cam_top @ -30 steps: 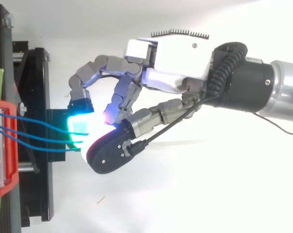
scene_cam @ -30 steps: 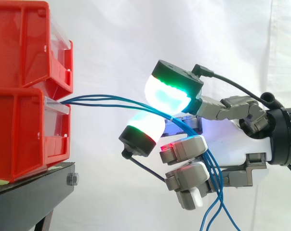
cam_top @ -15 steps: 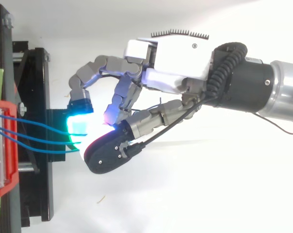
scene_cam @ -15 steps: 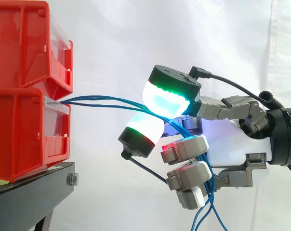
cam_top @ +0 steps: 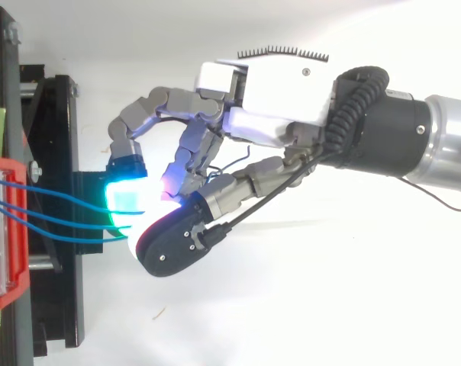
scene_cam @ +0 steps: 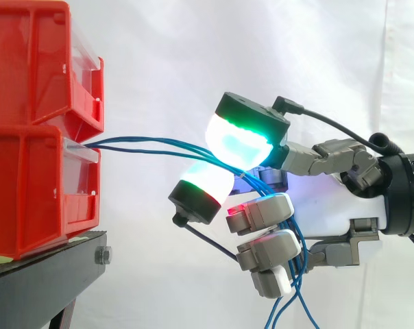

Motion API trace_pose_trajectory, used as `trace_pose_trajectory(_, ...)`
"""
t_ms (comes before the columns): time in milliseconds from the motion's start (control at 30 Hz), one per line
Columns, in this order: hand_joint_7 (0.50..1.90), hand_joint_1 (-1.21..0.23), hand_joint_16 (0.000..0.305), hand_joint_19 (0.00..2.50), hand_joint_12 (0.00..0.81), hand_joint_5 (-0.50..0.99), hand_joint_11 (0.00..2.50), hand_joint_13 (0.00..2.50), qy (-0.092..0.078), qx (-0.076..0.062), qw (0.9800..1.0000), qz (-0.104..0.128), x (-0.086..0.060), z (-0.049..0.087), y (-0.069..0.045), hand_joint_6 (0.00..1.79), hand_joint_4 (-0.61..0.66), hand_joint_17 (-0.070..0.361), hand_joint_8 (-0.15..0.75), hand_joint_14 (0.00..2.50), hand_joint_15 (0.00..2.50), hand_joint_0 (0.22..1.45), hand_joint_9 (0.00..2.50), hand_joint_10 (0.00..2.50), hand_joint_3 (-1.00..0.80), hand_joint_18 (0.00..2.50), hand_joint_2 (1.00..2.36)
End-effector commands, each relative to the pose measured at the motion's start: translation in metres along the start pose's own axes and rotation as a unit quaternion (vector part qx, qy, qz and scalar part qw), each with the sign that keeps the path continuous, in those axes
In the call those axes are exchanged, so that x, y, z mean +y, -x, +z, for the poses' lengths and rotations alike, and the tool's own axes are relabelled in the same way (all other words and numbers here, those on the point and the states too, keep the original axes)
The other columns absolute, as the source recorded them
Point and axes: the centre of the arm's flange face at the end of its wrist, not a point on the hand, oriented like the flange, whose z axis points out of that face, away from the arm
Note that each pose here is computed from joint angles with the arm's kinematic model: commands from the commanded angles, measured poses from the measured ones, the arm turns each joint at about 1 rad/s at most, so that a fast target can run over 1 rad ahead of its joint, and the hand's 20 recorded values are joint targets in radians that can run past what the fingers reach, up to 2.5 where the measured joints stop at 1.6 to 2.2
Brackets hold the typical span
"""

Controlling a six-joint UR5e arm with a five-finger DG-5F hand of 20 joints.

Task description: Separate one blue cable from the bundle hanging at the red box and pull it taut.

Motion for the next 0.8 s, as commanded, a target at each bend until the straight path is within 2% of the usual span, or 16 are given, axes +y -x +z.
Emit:
trace_pose_trajectory(0,1.13,-0.91,0.043,0.86,0.309,-0.18,1.62,1.21,0.0,0.0,1.0,0.0,0.0,0.0001,0.0002,0.94,-0.23,0.097,0.203,0.02,1.39,0.82,1.27,0.03,-0.5,1.02,1.0)
trace_pose_trajectory(133,1.08,-0.94,0.044,0.84,0.31,-0.18,1.63,1.22,0.0,0.001,1.0,0.0,0.0,0.0001,0.0001,0.93,-0.14,0.098,0.207,0.02,1.39,0.78,1.27,0.04,-0.5,1.04,1.0)
trace_pose_trajectory(767,1.04,-1.0,0.044,0.85,0.314,-0.17,1.63,1.2,0.0,0.001,1.0,0.002,0.0,0.0001,0.0001,0.92,-0.11,0.099,0.196,0.02,1.39,0.68,1.26,0.0,-0.5,1.01,1.0)
